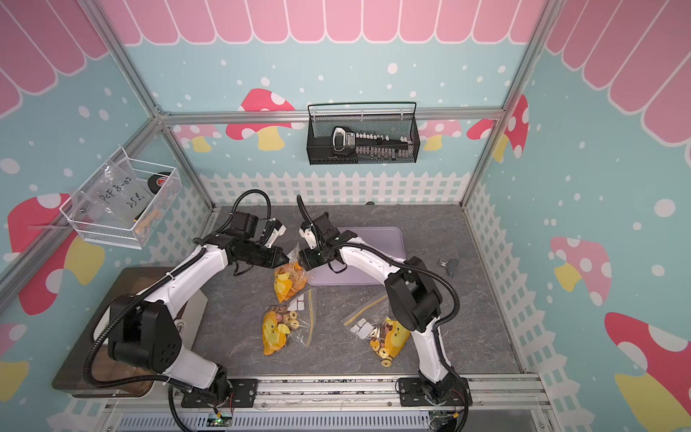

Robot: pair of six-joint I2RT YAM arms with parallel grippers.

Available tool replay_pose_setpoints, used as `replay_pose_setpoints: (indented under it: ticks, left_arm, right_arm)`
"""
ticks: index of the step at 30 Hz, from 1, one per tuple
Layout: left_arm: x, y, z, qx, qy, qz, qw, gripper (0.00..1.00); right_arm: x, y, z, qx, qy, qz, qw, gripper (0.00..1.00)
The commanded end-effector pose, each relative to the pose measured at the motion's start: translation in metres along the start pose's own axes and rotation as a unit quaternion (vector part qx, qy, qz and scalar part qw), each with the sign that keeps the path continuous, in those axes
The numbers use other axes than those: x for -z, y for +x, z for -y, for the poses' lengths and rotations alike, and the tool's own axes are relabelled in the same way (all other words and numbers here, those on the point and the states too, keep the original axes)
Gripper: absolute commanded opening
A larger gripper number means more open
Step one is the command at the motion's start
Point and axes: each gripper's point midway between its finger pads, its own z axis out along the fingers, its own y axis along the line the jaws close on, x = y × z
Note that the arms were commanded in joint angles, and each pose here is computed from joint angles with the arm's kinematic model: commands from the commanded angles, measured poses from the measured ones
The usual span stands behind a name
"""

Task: Pour cookies out of the ziploc bag
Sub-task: Open the ziploc bag at the center of the board.

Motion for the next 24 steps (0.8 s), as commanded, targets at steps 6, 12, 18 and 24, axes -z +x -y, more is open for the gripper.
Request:
replay_pose_setpoints:
  ticks: [6,12,18,24]
  left_arm:
    - [0.005,-0.013,0.001,-0.017,-0.014,0.03,0.999,0.0]
    - [0.001,-0.013,-0.007,-0.012,-0.029,0.024,0.999,0.0]
    - [0.002,-0.017,-0.012,-0.011,-0.044,0.022,0.999,0.0]
    - [0.011,-0.032,-0.023,-0.022,-0.086,0.017,0.996,0.0]
  right_arm:
    - [-0.014,0.02,0.004,0.003,0.012,-0.047,0.999,0.48]
    - [-0.015,0.02,0.017,-0.007,0.017,-0.046,0.999,0.32]
    - [-0.016,0.01,0.029,-0.013,0.016,-0.037,0.999,0.23]
    - [-0.033,-0.004,0.034,-0.029,-0.005,-0.033,0.999,0.18]
